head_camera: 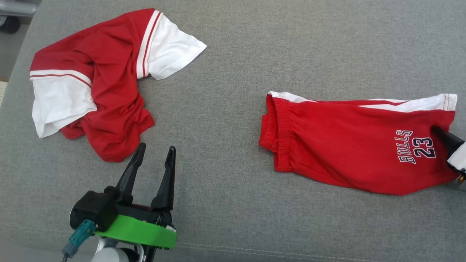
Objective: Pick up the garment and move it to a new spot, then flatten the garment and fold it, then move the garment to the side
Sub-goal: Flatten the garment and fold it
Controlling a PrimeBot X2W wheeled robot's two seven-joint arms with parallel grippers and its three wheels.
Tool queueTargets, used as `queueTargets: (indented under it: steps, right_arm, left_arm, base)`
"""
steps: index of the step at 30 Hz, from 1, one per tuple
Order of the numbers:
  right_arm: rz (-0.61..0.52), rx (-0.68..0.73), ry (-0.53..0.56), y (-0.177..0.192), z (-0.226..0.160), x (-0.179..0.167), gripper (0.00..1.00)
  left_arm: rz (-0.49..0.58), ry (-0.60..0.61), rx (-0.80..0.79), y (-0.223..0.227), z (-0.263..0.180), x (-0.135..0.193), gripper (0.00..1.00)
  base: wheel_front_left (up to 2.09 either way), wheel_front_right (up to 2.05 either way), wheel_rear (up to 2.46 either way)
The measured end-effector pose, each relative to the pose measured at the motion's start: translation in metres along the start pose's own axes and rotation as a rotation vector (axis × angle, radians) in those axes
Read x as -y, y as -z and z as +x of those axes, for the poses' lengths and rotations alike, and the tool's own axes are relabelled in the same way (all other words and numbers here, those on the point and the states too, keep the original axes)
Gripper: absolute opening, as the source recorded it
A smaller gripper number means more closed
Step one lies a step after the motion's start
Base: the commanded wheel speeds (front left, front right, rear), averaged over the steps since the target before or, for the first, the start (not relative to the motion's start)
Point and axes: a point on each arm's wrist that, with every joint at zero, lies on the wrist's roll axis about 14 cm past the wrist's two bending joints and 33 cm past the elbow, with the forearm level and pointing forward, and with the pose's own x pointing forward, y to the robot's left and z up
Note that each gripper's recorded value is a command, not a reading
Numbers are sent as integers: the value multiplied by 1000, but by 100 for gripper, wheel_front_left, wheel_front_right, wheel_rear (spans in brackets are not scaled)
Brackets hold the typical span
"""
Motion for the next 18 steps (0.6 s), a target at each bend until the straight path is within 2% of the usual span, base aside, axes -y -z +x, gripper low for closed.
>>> queueTargets:
  steps: [8, 12, 18]
  right_arm:
    - [24, 117, 50, -51, -20, 28, 0]
    - [64, 117, -56, -55, -18, -3, 0]
    - [82, 69, -264, -47, -16, -73, 0]
  left_arm:
    - [-7, -7, 1, 1, 0, 0, 100]
    - [-8, -25, 11, -2, -2, -4, 100]
    - [0, -53, 21, -6, -10, -13, 100]
  base:
    - [0, 0, 0]
    - [0, 0, 0]
    - [0, 0, 0]
